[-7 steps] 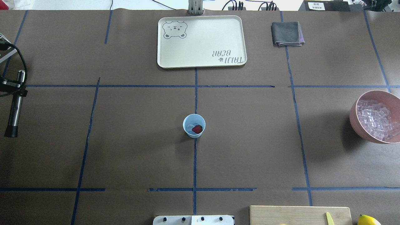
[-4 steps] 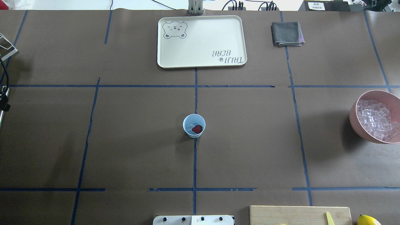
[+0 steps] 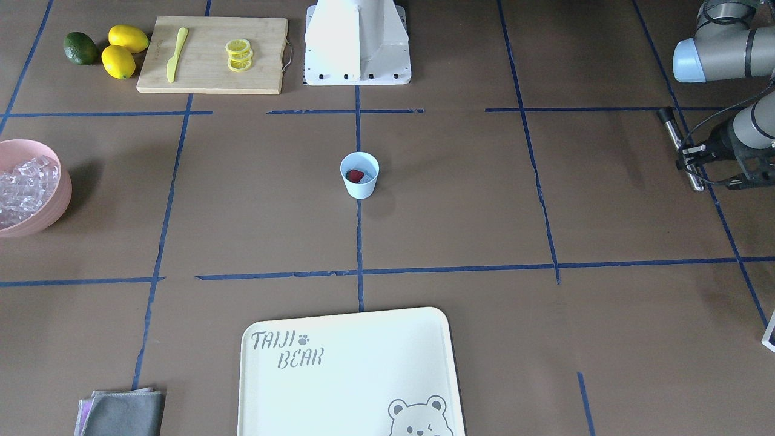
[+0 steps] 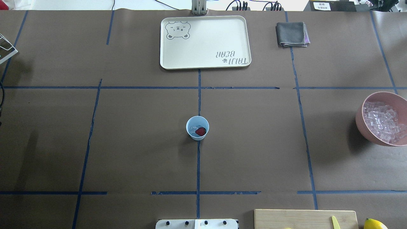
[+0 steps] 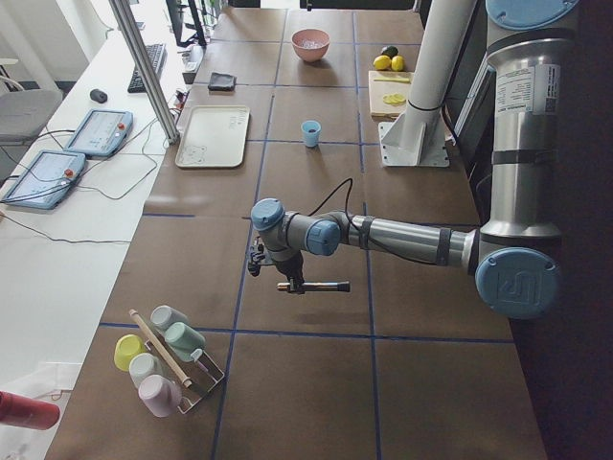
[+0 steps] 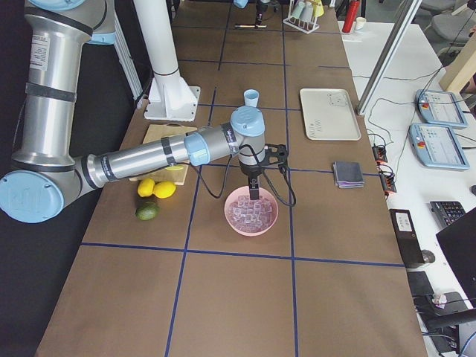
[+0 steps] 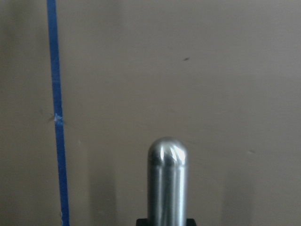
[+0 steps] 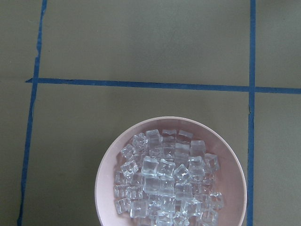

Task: Mash ice and strawberries in cup
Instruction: 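Lay the muddler on the table and open the left gripper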

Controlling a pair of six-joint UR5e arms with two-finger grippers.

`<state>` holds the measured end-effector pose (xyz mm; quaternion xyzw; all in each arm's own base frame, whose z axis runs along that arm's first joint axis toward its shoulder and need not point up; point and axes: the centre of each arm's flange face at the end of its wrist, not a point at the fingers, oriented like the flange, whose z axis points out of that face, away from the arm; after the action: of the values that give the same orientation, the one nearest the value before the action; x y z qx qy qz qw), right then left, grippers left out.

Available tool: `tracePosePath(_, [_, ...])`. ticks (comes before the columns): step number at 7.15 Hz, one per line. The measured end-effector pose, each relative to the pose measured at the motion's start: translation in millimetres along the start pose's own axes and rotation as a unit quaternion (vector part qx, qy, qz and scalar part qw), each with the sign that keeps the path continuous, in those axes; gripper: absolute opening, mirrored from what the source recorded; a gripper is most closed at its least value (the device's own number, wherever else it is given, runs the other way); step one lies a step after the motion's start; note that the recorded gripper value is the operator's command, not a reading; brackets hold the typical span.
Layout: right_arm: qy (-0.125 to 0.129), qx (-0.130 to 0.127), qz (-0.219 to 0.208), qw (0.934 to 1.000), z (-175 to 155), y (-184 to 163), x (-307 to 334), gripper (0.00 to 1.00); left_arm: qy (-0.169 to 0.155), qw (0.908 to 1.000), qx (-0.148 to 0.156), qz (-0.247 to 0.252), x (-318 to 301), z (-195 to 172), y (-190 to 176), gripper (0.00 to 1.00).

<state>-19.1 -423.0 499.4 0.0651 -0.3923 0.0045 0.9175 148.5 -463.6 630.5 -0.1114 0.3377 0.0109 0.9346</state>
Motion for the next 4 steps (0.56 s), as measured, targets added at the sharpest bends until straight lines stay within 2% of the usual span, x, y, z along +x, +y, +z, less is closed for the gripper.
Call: tracePosePath(4, [-0.001,0.002,-0.002,1.0,-1,-1,-1,1.0,-0.003,1.0,-0.007,-0.001,3,15,-23,0.0])
